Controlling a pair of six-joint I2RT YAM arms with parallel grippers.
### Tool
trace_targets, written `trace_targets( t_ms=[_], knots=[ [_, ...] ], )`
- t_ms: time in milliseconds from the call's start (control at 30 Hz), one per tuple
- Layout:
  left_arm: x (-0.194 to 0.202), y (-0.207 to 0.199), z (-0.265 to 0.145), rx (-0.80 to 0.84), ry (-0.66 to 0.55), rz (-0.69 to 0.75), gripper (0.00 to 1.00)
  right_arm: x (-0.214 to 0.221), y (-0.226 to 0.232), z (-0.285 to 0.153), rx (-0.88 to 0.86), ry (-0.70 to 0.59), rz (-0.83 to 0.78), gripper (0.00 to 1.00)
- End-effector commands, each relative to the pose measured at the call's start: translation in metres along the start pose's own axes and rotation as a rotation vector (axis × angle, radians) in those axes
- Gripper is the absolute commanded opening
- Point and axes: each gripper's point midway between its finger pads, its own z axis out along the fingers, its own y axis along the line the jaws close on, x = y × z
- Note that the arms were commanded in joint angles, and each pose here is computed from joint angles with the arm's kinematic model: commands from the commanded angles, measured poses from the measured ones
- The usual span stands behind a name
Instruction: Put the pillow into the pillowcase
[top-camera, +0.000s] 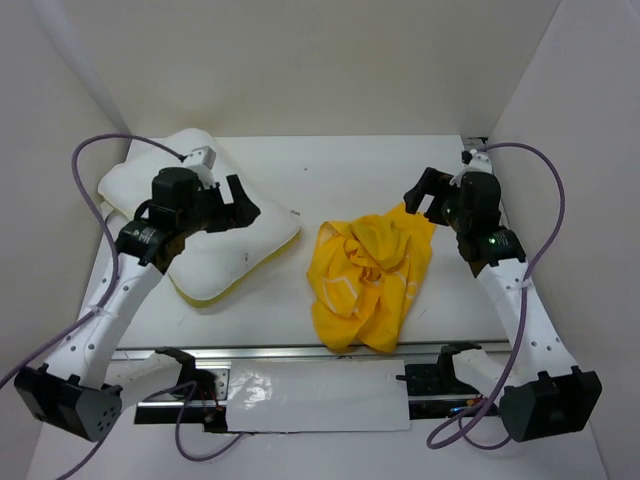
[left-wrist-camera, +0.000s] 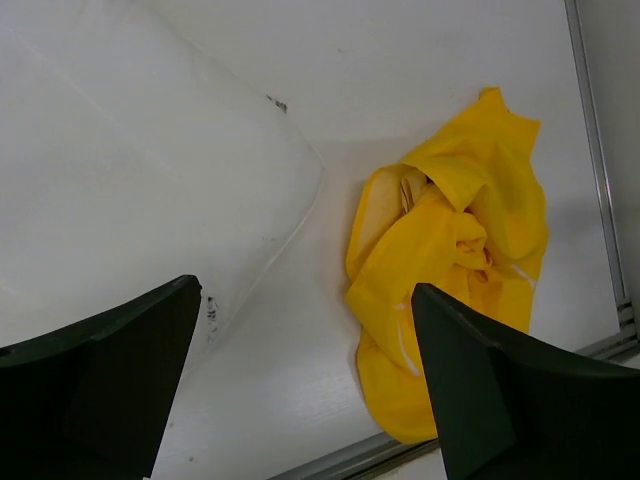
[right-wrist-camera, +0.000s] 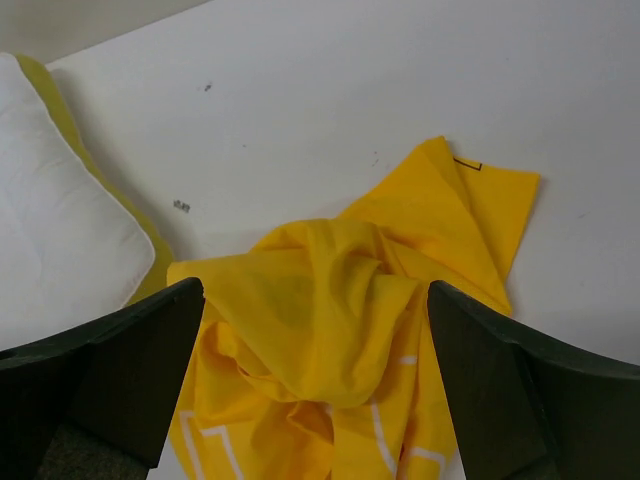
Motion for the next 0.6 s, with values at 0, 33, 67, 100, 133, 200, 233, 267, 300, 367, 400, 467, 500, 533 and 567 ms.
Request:
trace_targets(
  t_ms=[0,33,67,100,133,200,233,267,300,367,400,467,500,533,567],
  knots=[
    [-0.002,-0.025,0.01,0.048,0.014,0.069,1.0,0.002,-0.005,0.004,0.054,0.042,-0.013,1.0],
    [0.0,-0.031,0.014,0.05,0.023,0.07,1.0,0.003,-0.007,0.007,0.066,0.047,0.001,1.0],
    [0.007,-0.036,0.019,0.052,0.046,0.085,1.0,0.007,-0.008,0.009,0.074,0.063,0.012,1.0],
    [0.023,-0.06,0.022,0.096,0.081,0.128,1.0,0.011,-0.013,0.014,0.096,0.079,0.012,1.0],
    [0.036,-0.068,0.033,0.09,0.12,0.156,1.0,0.018,-0.016,0.018,0.105,0.098,0.012,1.0],
    [0.073,-0.098,0.038,0.136,0.197,0.234,1.0,0.033,-0.022,0.028,0.13,0.144,-0.003,1.0],
    [0.091,-0.105,0.041,0.157,0.244,0.257,1.0,0.035,-0.029,0.032,0.168,0.146,0.003,1.0],
    [0.111,-0.114,0.046,0.19,0.294,0.276,1.0,0.039,-0.036,0.035,0.206,0.16,0.01,1.0],
    [0.129,-0.12,0.045,0.206,0.327,0.28,1.0,0.044,-0.044,0.037,0.252,0.171,0.017,1.0],
    [0.158,-0.109,0.05,0.156,0.382,0.248,1.0,0.052,-0.063,0.042,0.354,0.183,0.023,1.0],
    [0.168,-0.104,0.05,0.139,0.402,0.243,1.0,0.054,-0.068,0.041,0.377,0.184,0.018,1.0],
    [0.192,-0.098,0.051,0.115,0.442,0.217,1.0,0.059,-0.076,0.05,0.402,0.173,0.055,1.0],
    [0.197,-0.098,0.05,0.106,0.448,0.211,1.0,0.059,-0.083,0.05,0.422,0.164,0.06,0.98],
    [0.209,-0.102,0.048,0.116,0.468,0.219,1.0,0.059,-0.083,0.058,0.42,0.153,0.075,0.98],
    [0.219,-0.101,0.049,0.108,0.487,0.209,1.0,0.062,-0.092,0.06,0.451,0.151,0.1,0.98]
  ],
)
